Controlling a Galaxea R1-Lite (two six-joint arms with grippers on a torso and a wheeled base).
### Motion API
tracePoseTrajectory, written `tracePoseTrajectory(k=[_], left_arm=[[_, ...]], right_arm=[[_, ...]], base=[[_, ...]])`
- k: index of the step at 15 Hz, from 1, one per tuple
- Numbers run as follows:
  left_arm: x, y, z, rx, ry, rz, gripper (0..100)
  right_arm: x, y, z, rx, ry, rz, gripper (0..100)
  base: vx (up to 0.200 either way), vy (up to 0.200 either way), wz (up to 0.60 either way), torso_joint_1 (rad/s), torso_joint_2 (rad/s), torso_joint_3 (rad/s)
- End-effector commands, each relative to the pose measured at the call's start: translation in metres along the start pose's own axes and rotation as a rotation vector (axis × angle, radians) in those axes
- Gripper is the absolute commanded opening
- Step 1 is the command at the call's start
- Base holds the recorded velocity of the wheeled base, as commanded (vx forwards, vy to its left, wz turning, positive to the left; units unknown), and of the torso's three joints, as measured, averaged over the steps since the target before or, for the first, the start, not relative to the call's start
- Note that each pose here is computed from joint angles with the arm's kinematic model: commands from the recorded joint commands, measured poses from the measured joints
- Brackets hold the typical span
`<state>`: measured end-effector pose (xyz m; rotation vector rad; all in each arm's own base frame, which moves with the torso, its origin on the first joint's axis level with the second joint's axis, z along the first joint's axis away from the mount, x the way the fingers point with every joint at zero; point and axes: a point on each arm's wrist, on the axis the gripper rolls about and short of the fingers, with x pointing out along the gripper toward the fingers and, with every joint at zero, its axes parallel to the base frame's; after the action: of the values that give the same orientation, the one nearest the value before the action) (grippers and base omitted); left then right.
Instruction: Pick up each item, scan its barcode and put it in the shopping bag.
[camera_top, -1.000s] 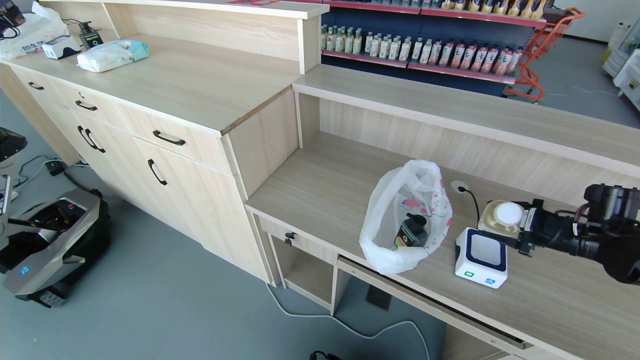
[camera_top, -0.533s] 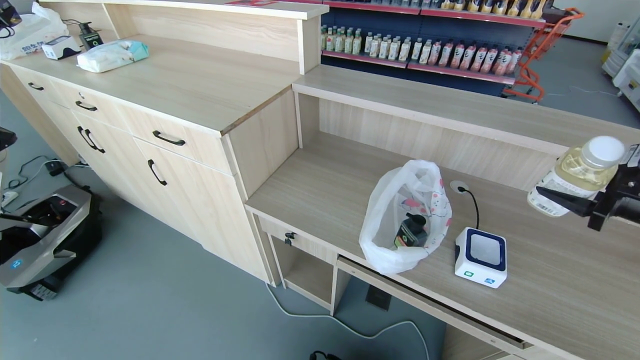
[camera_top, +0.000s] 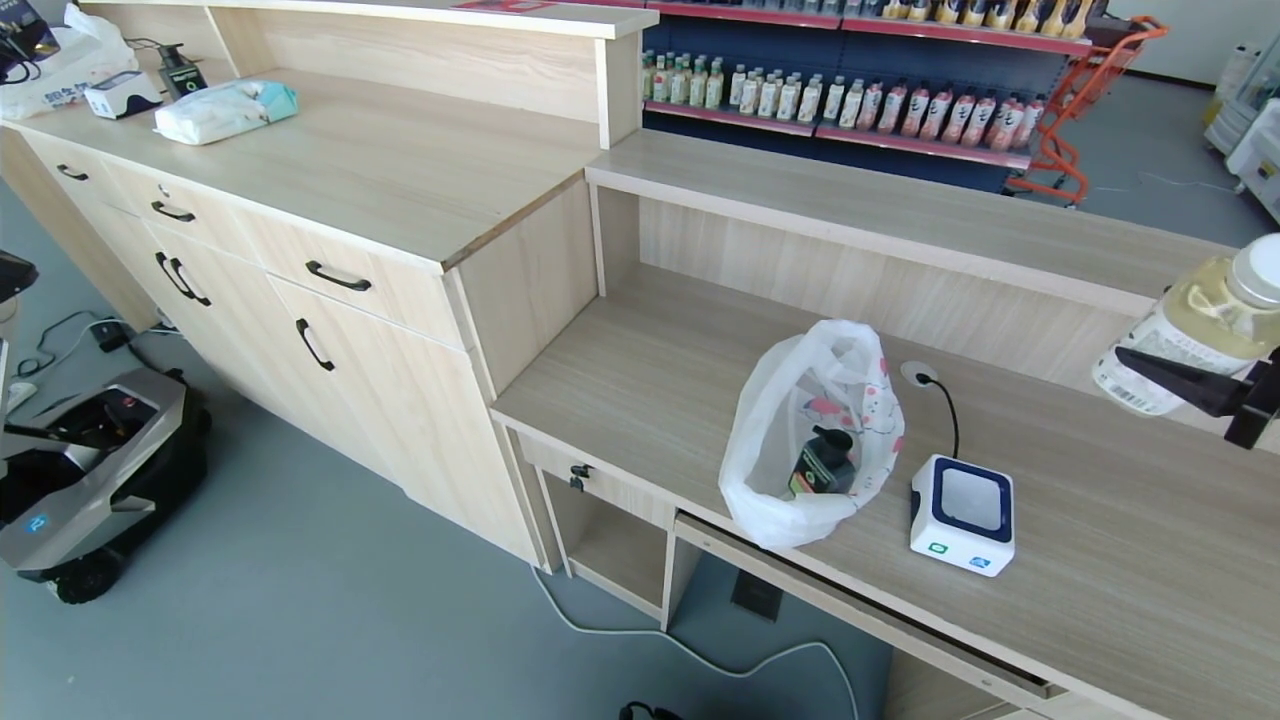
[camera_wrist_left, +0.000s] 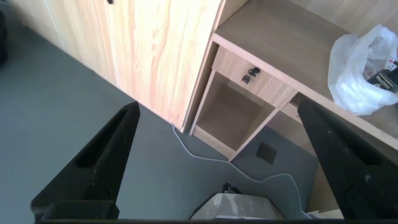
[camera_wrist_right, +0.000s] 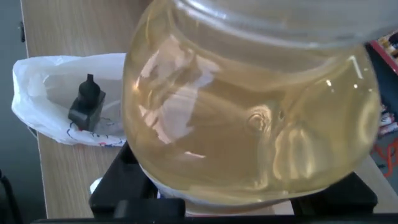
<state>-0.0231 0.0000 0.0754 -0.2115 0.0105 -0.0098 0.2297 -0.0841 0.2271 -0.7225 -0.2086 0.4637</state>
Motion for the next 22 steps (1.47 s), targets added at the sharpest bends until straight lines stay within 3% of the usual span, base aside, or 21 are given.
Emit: tracePoseTrajectory(k=[1, 6, 10, 12, 22], left_arm=[[0.000, 0.000, 0.000, 0.000, 0.000, 0.000, 100], [0.000, 0.000, 0.000, 0.000, 0.000, 0.000, 100], [0.000, 0.000, 0.000, 0.000, 0.000, 0.000, 100], [0.000, 0.000, 0.000, 0.000, 0.000, 0.000, 100], [0.000, 0.000, 0.000, 0.000, 0.002, -0.003, 100]], right_arm=[[-0.001, 0.001, 0.007, 0.055, -0.016, 0.000, 0], [-0.008, 0.007, 0.021, 0.350, -0.037, -0.004, 0], [-0.007, 0.016, 0.044, 0.605, 0.022, -0.292, 0], [-0.002, 0.016, 0.040, 0.627, 0.049, -0.348, 0], [0.010, 0.021, 0.016, 0.695, 0.133, -0.356, 0]], base=[[0.000, 0.000, 0.00, 0.000, 0.00, 0.000], [0.000, 0.000, 0.00, 0.000, 0.00, 0.000], [0.000, 0.000, 0.00, 0.000, 0.00, 0.000], [0.000, 0.000, 0.00, 0.000, 0.00, 0.000], [0.000, 0.000, 0.00, 0.000, 0.00, 0.000]])
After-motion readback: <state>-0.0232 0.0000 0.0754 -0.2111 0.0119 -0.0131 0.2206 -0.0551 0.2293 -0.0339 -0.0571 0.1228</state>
